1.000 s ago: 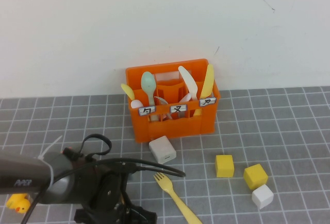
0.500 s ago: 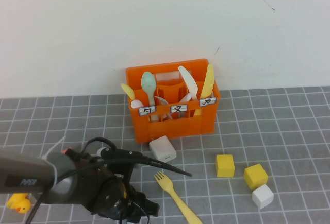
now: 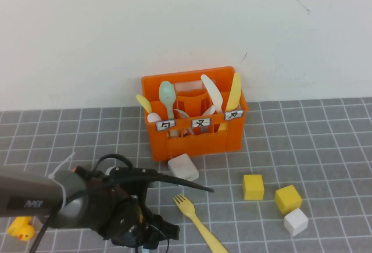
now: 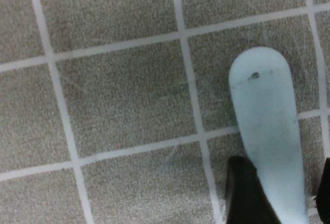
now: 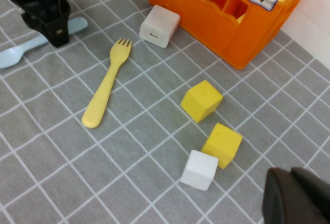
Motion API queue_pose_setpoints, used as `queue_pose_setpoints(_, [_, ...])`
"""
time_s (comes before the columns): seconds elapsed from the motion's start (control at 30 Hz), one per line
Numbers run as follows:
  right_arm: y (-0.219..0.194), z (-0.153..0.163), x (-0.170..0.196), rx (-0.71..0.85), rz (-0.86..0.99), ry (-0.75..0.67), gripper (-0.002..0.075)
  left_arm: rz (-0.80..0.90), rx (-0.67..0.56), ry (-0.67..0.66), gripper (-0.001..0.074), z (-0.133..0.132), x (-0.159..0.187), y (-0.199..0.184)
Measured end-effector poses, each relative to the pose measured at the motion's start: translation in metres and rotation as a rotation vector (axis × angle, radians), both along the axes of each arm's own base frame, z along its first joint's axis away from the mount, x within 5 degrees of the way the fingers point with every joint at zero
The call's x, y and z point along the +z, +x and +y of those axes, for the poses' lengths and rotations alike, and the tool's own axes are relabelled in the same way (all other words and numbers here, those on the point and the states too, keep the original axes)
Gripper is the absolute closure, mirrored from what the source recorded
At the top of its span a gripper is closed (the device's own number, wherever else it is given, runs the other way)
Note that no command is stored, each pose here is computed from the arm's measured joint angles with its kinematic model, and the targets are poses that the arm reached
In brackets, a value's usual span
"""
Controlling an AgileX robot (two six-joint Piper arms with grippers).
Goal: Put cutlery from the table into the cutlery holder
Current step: Pick up the fork
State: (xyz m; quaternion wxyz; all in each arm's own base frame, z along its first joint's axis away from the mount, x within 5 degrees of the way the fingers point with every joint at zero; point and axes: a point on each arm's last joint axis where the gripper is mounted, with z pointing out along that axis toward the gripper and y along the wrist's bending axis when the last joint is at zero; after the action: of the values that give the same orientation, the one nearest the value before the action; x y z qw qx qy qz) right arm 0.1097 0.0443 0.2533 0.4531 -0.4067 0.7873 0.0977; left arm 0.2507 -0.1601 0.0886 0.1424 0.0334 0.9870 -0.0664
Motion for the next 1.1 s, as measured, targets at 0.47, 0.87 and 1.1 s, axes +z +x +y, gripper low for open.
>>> queue_pose_setpoints(0.47, [0.0,0.0,0.0,-0.001,-0.001,0.0,0.0727,0.016,-0.021,0.025,0.0586,0.002,0.0,-0.001])
queue_pose_setpoints(0.87, [0.0,0.0,0.0,-0.002,-0.001,0.004,0.0727,0.004,-0.03,0.024,0.0586,0.002,0.002,0.0])
queue_pose_setpoints(1.1, [0.0,0.0,0.0,-0.003,-0.002,0.007,0.0727,-0.074,-0.033,-0.019,0.0586,0.003,0.034,-0.002])
